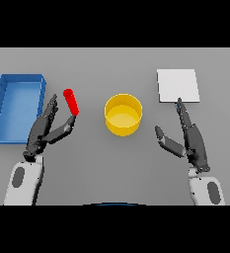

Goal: Pick up the red beaker and tilt it to pour out 1 green nut into yellow bowl. Pick up the yellow bowl and place it on the metallic measuring scale.

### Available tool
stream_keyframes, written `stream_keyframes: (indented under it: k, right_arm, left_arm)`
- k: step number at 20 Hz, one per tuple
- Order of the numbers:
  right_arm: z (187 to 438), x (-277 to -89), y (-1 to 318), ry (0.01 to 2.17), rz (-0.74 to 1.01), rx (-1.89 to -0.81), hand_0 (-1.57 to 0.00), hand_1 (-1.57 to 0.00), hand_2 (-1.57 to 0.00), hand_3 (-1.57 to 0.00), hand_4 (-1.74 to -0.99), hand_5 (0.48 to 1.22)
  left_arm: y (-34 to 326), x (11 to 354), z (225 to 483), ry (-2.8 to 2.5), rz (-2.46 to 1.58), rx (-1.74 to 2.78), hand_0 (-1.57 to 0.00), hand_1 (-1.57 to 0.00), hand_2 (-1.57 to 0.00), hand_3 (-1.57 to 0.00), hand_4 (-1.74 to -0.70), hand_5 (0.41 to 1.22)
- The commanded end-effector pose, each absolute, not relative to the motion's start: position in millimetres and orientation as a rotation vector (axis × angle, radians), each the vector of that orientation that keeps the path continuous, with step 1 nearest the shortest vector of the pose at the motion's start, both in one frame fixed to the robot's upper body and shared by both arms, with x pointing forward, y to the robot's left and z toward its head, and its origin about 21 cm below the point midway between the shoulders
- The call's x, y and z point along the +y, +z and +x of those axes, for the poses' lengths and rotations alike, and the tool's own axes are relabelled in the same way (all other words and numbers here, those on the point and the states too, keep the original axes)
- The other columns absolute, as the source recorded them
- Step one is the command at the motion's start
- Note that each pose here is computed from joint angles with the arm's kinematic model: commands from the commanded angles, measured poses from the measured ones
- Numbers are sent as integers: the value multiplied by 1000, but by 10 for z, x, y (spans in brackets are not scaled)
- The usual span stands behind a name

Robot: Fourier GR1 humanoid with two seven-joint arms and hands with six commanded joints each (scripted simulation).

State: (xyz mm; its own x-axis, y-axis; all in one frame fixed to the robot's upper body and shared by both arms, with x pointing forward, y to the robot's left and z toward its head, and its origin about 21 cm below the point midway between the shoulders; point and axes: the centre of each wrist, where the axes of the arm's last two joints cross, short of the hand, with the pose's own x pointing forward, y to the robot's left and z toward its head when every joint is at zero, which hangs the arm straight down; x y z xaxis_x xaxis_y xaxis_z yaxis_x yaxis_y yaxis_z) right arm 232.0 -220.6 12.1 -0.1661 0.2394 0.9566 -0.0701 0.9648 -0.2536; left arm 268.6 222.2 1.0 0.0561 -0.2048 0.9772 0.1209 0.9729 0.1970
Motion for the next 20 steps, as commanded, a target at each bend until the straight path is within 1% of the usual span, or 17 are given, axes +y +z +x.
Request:
stream_keyframes:
  k: [1, 2, 4, 5, 6, 7, 8, 9, 10, 11, 12, 15, 17, 18, 20]
  right_arm:
    - [2325, -2233, 124, 262, -129, -1716, 1, 1, 1, 1, -1219, 626]
    - [2323, -2242, 144, 271, -124, -1726, 1, 1, 1, 1, -1220, 626]
    - [2311, -2250, 118, 269, -125, -1709, 1, 1, 1, 1, -1229, 626]
    - [2334, -2269, 135, 268, -124, -1709, 1, 1, 1, 1, -1229, 626]
    - [2317, -2231, 142, 273, -117, -1725, 1, 1, 1, 1, -1227, 625]
    - [2298, -2236, 139, 274, -128, -1725, 1, 1, 1, 1, -1222, 626]
    - [2306, -2208, 110, 275, -133, -1708, 1, 1, 1, 1, -1218, 626]
    - [2263, -2234, 104, 263, -120, -1721, 1, 1, 1, 1, -1222, 627]
    - [2277, -2257, 119, 260, -114, -1717, 1, 1, 1, 1, -1229, 628]
    - [2278, -2228, 144, 267, -121, -1722, 1, 1, 1, 1, -1227, 630]
    - [2298, -2231, 139, 268, -127, -1709, 1, 1, 1, 1, -1226, 631]
    - [2291, -2269, 162, 261, -130, -1713, 1, 1, 1, 1, -1234, 635]
    - [2304, -2260, 147, 252, -127, -1706, 1, 1, 1, 1, -1240, 639]
    - [2279, -2227, 122, 256, -124, -1709, 1, 1, 1, 1, -1241, 641]
    - [2258, -2264, 135, 245, -128, -1705, 1, 1, 1, 1, -1245, 642]
  left_arm:
    - [-36, 2263, 2737, -257, 75, -1500, 1, 1, 1, 1, -1178, 648]
    - [-32, 2253, 2835, -268, 82, -1492, 1, 1, 1, 1, -1177, 644]
    - [-82, 2234, 2979, -282, 72, -1482, 1, 1, 1, 1, -1178, 637]
    - [-52, 2209, 3044, -287, 62, -1503, 1, 1, 1, 1, -1180, 636]
    - [-70, 2219, 3067, -293, 60, -1517, 1, 1, 1, 1, -1183, 637]
    - [-75, 2190, 3118, -296, 55, -1517, 1, 1, 1, 1, -1189, 641]
    - [-77, 2151, 3170, -306, 54, -1511, 1, 1, 1, 1, -1197, 646]
    - [-104, 2112, 3204, -316, 58, -1513, 1, 1, 1, 1, -1200, 651]
    - [-82, 2111, 3269, -325, 74, -1509, 1, 1, 1, 1, -1201, 654]
    - [-76, 2076, 3311, -336, 83, -1508, 1, 1, 1, 1, -1197, 657]
    - [-89, 2055, 3337, -340, 90, -1505, 1, 1, 1, 1, -1197, 661]
    - [-104, 1989, 3440, -343, 100, -1489, 1, 1, 1, 1, -1199, 669]
    - [-108, 1985, 3502, -335, 109, -1504, 1, 1, 1, 1, -1207, 673]
    - [-108, 1959, 3546, -330, 106, -1496, 1, 1, 1, 1, -1215, 678]
    - [-176, 1982, 3584, -302, 88, -1514, 1, 1, 1, 1, -1246, 695]
